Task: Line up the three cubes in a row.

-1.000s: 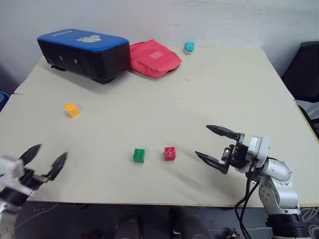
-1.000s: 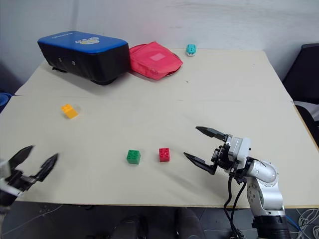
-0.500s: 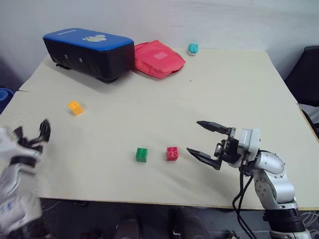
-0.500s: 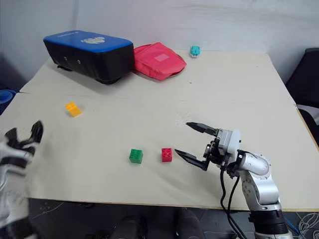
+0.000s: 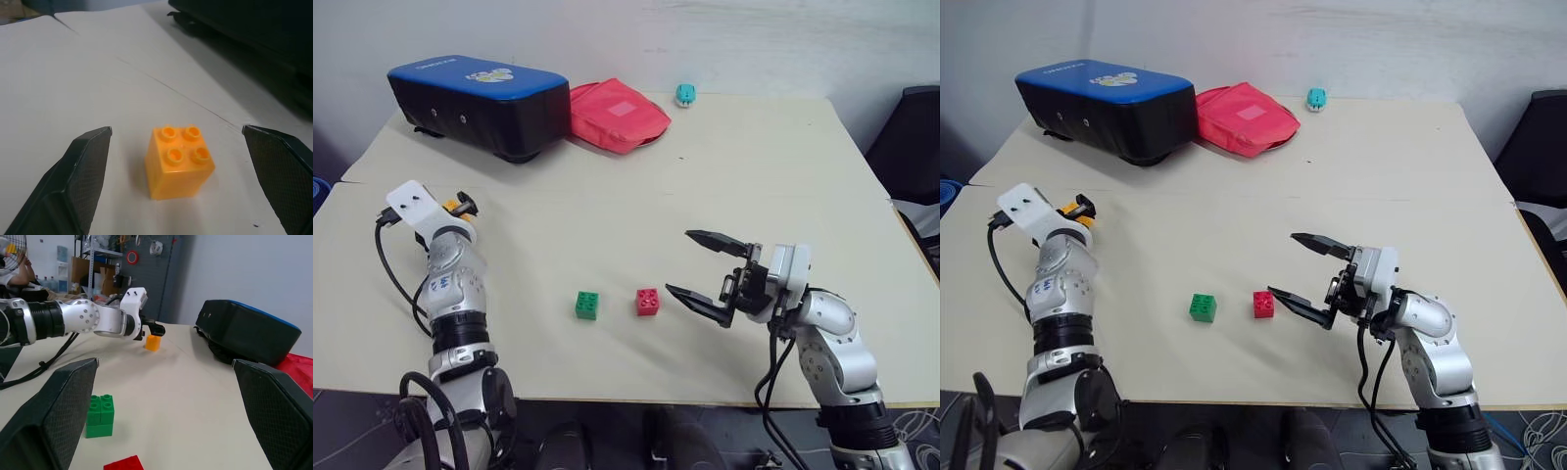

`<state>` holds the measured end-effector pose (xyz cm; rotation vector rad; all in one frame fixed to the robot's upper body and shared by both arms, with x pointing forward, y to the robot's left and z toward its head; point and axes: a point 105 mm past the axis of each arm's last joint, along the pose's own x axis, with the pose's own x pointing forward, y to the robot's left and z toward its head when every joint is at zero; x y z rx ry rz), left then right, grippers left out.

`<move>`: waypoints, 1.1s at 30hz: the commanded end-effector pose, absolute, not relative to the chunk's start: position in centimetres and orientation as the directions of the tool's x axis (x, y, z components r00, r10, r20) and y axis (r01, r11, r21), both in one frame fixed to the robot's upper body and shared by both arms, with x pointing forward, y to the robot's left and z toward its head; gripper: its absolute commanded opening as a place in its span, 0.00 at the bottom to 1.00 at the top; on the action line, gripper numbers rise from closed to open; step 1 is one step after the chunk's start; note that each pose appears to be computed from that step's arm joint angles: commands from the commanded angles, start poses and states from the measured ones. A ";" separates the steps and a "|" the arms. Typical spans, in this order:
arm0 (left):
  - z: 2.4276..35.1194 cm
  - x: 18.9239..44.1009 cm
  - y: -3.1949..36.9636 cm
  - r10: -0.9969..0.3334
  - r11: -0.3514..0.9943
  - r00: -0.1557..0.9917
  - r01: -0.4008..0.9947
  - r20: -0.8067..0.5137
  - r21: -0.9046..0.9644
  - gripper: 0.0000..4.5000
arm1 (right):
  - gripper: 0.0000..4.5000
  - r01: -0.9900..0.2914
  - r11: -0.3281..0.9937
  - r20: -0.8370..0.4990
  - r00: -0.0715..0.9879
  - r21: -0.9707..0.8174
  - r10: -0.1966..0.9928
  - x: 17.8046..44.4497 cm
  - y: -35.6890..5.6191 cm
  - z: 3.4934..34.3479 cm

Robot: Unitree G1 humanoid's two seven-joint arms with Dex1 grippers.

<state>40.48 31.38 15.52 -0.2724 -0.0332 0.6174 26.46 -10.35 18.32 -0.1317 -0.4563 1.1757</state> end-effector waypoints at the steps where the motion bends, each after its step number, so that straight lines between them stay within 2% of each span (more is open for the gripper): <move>1: 16.9 40.8 31.7 0.624 0.761 0.781 -0.610 -0.004 -0.222 1.00 | 1.00 -0.843 0.402 0.296 0.306 -0.358 0.905 26.2 -10.5 18.6; 12: 15.5 42.3 31.0 0.613 0.762 0.789 -0.607 -0.054 -0.225 1.00 | 1.00 -0.832 0.420 0.309 0.318 -0.361 0.896 26.1 -10.7 18.3; 15: 15.4 42.2 31.4 0.623 0.756 0.780 -0.618 -0.054 -0.214 0.88 | 1.00 -0.831 0.428 0.306 0.330 -0.355 0.893 26.0 -11.0 17.7; 23: 15.6 42.2 32.2 0.614 0.776 0.789 -0.610 -0.027 -0.159 0.36 | 1.00 -0.824 0.445 0.312 0.345 -0.350 0.885 26.1 -11.2 17.4; 26: 16.1 42.0 32.1 0.583 0.805 0.812 -0.573 0.024 -0.156 0.34 | 1.00 -0.821 0.450 0.313 0.350 -0.350 0.883 26.1 -11.2 17.3; 28: 17.2 41.9 31.6 0.509 0.853 0.855 -0.486 0.100 -0.194 0.34 | 1.00 -0.819 0.454 0.313 0.355 -0.352 0.881 26.1 -11.2 17.3; 31: 19.8 41.3 29.8 0.276 0.950 0.925 -0.220 0.262 -0.222 0.34 | 1.00 -0.812 0.463 0.312 0.364 -0.355 0.878 26.0 -11.4 17.4; 32: 20.7 40.6 29.1 0.163 0.975 0.935 -0.105 0.315 -0.195 0.34 | 1.00 -0.810 0.466 0.310 0.368 -0.356 0.876 26.0 -11.5 17.5; 33: 23.2 38.2 27.8 -0.103 0.970 0.891 0.189 0.442 -0.156 0.34 | 1.00 -0.810 0.463 0.297 0.371 -0.360 0.880 25.8 -11.8 17.5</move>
